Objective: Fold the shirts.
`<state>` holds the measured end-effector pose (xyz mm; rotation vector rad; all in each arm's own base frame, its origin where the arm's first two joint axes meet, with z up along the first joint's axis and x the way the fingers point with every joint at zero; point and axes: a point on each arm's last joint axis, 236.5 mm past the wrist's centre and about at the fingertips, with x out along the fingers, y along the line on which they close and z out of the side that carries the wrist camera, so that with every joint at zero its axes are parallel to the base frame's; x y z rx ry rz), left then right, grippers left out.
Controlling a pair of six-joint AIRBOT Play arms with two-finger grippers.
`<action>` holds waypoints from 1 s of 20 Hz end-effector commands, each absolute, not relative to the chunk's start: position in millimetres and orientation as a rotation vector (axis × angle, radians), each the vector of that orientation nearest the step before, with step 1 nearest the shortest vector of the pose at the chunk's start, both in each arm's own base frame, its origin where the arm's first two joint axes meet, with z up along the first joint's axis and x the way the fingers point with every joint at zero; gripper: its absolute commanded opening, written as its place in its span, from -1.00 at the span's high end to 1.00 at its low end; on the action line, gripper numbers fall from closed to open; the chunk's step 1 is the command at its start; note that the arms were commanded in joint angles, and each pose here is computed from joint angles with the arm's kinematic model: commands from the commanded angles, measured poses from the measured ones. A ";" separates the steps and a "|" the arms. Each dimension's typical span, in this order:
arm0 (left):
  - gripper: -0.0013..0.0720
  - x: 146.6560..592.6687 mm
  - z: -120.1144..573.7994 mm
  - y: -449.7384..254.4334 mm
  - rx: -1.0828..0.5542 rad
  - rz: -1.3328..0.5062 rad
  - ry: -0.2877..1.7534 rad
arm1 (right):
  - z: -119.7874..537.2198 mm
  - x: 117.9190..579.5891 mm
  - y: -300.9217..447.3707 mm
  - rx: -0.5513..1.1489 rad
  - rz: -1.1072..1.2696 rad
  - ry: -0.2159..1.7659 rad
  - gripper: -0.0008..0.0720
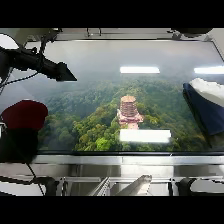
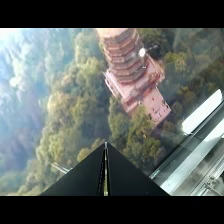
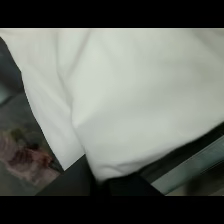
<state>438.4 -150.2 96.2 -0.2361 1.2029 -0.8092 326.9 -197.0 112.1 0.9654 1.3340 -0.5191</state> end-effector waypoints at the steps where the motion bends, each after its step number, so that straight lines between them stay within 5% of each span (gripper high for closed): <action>1: 0.94 434.9 95.7 -162.0 -0.213 -0.836 1.203 | 68.1 283.0 -209.3 0.902 -0.662 1.487 0.92; 6: 0.94 430.4 95.8 -173.9 -0.192 -0.863 1.205 | 24.7 276.1 -230.4 0.839 -0.753 1.466 0.89; 7: 0.94 430.4 95.8 -173.9 -0.193 -0.863 1.205 | 15.7 275.3 -229.5 0.838 -0.751 1.473 0.75; 9: 0.94 430.3 95.9 -173.9 -0.193 -0.863 1.206 | 3.9 268.0 -225.2 0.846 -0.753 1.509 -0.66; 10: 0.94 429.9 95.7 -173.9 -0.193 -0.864 1.207 | 1.8 266.5 -223.8 0.843 -0.746 1.519 -0.87; 16: 0.94 431.1 96.1 -174.0 -0.194 -0.862 1.203 | 6.1 254.3 -205.4 0.881 -0.717 1.604 -0.76; 18: 0.94 435.2 97.6 -173.7 -0.196 -0.853 1.186 | 10.7 270.3 -186.6 0.928 -0.623 1.589 0.36; 20: 0.94 439.6 106.5 -173.5 -0.187 -0.852 1.158 | 24.8 302.3 -158.9 0.925 -0.435 1.540 0.91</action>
